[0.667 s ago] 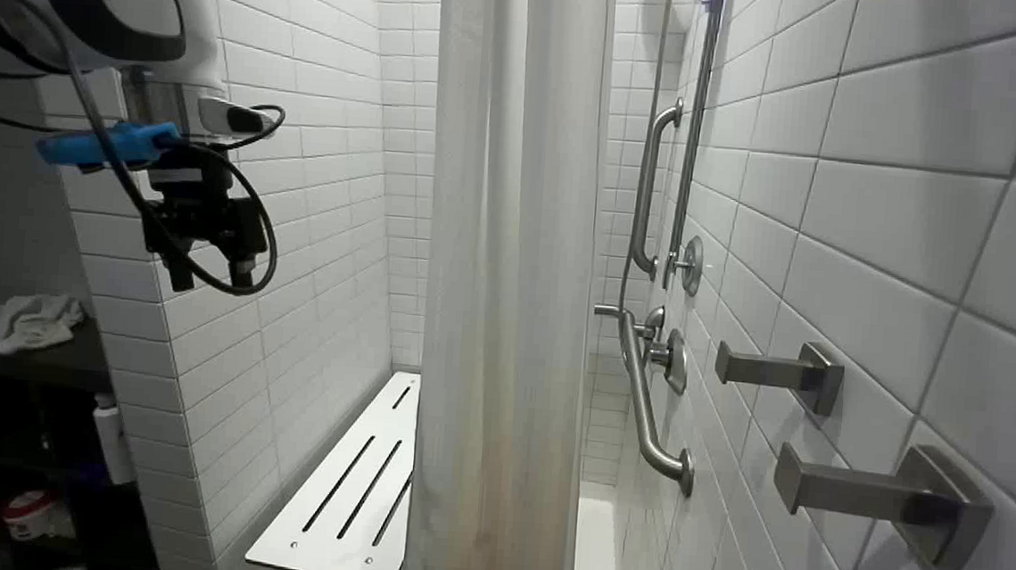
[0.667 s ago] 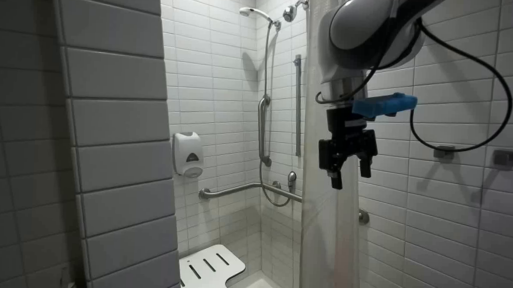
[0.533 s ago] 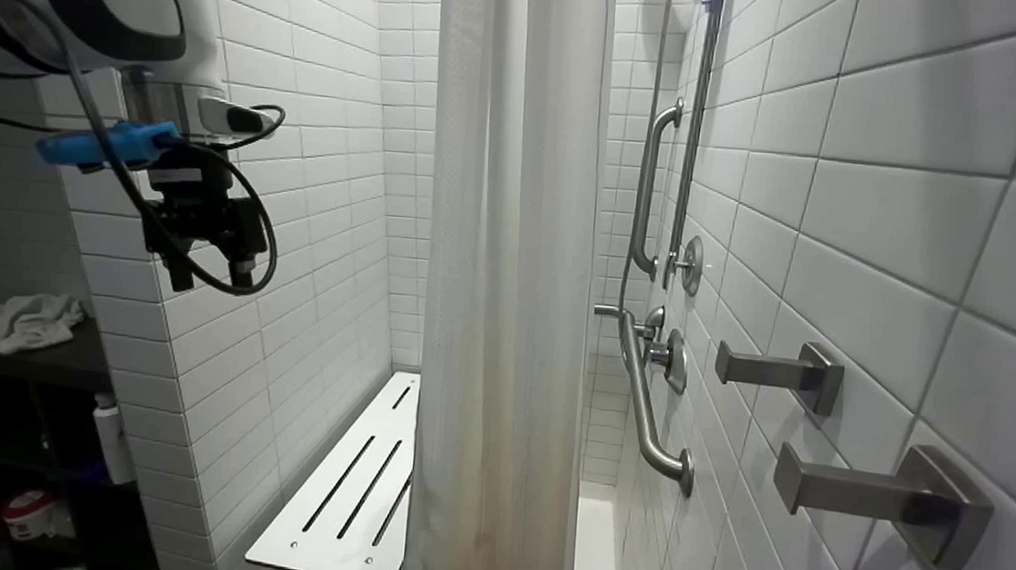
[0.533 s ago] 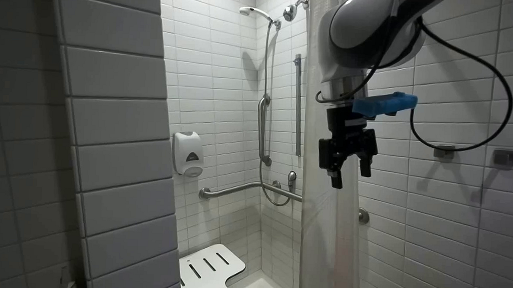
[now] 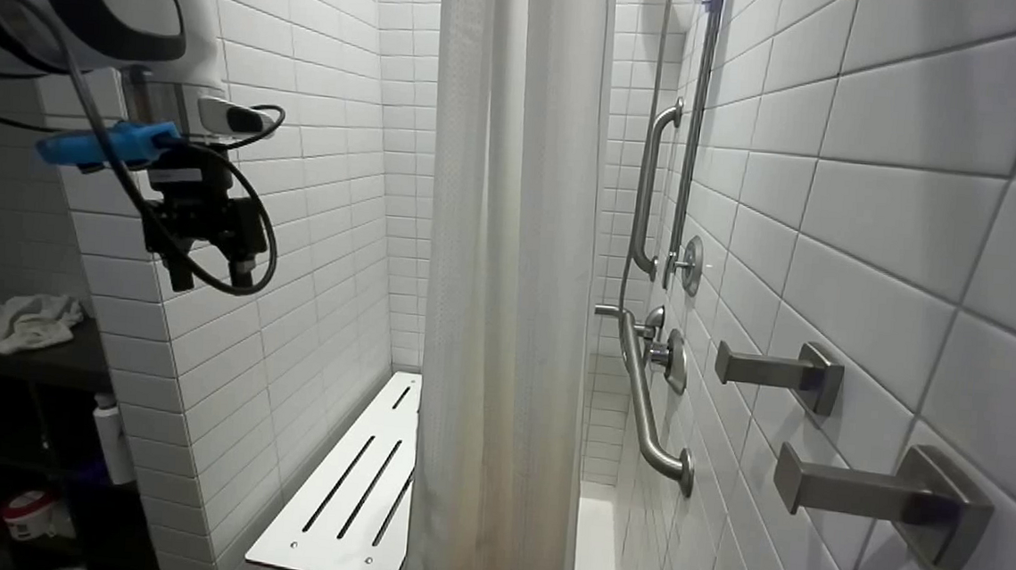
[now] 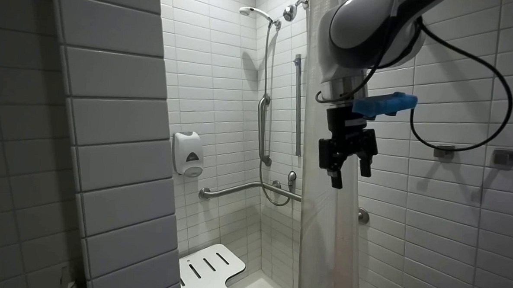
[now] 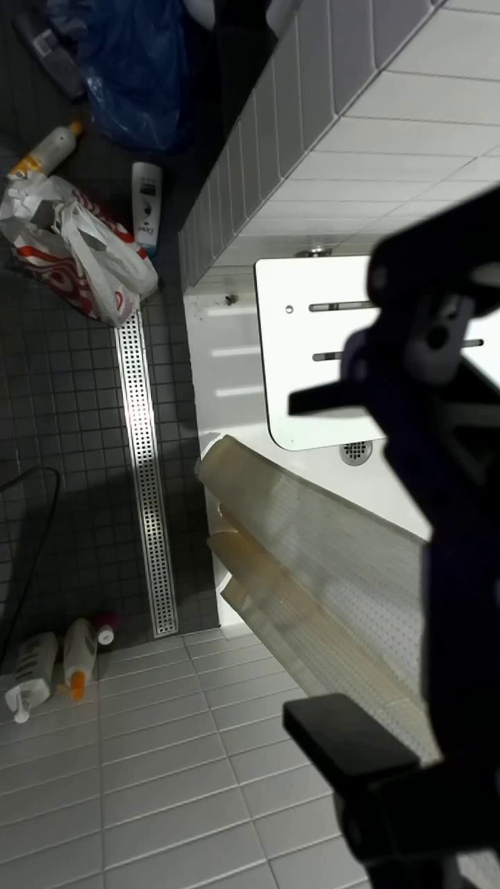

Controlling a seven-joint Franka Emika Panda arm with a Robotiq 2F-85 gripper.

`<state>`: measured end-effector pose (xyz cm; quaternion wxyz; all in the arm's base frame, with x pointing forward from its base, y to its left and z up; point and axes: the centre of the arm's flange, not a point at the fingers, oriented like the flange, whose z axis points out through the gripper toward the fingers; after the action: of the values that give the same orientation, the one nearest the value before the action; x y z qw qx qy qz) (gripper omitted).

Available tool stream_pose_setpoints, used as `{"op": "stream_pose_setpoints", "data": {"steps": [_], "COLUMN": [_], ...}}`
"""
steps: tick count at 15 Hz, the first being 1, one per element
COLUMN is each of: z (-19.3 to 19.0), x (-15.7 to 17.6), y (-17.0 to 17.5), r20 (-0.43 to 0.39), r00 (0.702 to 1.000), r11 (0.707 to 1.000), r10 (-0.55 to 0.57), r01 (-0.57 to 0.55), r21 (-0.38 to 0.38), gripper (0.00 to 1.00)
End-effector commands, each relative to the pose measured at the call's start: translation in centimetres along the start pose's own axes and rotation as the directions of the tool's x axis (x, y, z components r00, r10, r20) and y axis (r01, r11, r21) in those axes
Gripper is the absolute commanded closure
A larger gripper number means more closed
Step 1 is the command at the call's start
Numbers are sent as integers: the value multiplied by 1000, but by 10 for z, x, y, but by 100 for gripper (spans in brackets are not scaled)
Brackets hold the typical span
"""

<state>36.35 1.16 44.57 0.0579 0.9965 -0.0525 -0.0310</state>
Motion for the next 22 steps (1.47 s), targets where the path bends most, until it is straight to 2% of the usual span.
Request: {"op": "stream_pose_setpoints", "data": {"steps": [1, 4, 7, 11, 14, 15, 20, 22], "z": [4, 11, 23, 47, 55, 53, 27, 10], "x": [5, 22, 39, 65, 83, 89, 119, 130], "y": [-3, -5, -2, 7, 6, 4, -12, -6], "r20": [-23, -83, -95, -96, -136, -165, -283, -334], "r00": [998, 970, 920, 826, 753, 728, 653, 597], "r11": [998, 973, 924, 827, 751, 725, 636, 571], "r10": [59, 229, 381, 555, 644, 666, 702, 730], "r01": [-59, -230, -382, -561, -656, -683, -754, -800], "r21": [1, -3, -1, -41, -75, -89, -162, -183], "gripper": [0, 0, 0, 0, 0, 0, 0, 0]}}
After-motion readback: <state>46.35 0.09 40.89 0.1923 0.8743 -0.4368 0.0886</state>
